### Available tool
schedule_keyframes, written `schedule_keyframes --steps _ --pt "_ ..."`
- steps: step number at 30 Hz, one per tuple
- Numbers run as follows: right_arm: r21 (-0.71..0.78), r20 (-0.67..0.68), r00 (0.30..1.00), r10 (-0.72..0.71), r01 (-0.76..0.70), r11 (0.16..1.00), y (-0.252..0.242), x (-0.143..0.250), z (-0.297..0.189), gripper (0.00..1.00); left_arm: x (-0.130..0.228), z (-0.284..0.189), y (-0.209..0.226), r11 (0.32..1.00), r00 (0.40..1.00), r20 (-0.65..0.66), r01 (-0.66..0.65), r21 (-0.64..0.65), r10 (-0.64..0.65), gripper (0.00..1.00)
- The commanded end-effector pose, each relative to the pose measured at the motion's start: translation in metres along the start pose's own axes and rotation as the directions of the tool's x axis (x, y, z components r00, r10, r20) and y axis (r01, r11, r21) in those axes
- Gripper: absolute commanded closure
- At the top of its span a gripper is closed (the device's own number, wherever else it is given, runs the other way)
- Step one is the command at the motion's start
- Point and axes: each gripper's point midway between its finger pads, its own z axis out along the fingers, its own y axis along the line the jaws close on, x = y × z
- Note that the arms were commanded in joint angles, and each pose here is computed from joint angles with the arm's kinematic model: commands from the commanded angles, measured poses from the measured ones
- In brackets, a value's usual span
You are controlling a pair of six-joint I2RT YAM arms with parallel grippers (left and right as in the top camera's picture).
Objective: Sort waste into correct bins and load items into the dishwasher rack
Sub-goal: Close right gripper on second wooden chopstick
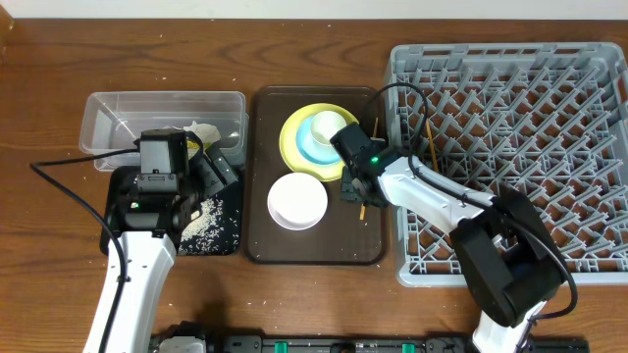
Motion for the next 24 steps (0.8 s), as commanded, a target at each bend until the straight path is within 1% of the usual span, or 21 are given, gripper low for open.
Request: schedule_keyframes --steps 1,5,9,13,15,17,20,24 --pt "0.011 -0.054 0.998 0.019 -0.019 1.000 -0.006 0.010 0.012 0.75 -0.006 -0.002 0.000 1.000 1.000 0.014 0.012 -0.007 -0.012 0.02" --pt "0.011 -0.054 0.998 0.019 -0.019 1.000 -0.006 0.010 0.012 0.85 -0.006 -0.002 0.000 1.000 1.000 0.014 0.012 -0.007 -0.012 0.02" --pt "0.011 -0.054 0.998 0.019 -0.019 1.000 -0.006 0.010 0.012 0.85 -0.006 -0.002 0.000 1.000 1.000 0.014 0.012 -0.007 -0.012 0.02" --pt "0.015 -0.058 0.998 0.019 -0.018 1.000 -0.007 0.011 0.011 0.90 -0.006 -0.002 0.000 1.000 1.000 0.014 0.012 -0.007 -0.012 0.02" --pt "0.017 -0.060 0.998 0.022 -0.021 1.000 -0.008 0.011 0.009 0.94 -0.006 -0.002 0.000 1.000 1.000 0.014 0.012 -0.007 -0.012 0.02" --pt "0.024 -0.058 0.998 0.028 -0.026 0.999 -0.011 0.009 0.006 0.94 -0.006 -0.002 0.000 1.000 1.000 0.014 0.012 -0.007 -0.012 0.02" --pt "0.037 -0.055 0.998 0.016 -0.014 0.999 -0.018 0.006 -0.001 0.98 -0.006 -0.002 0.000 1.000 1.000 0.014 0.012 -0.007 -0.012 0.02" --pt "0.043 -0.054 0.998 0.017 -0.014 0.999 -0.022 0.004 -0.005 0.99 -0.006 -0.002 0.000 1.000 1.000 0.014 0.012 -0.007 -0.012 0.02"
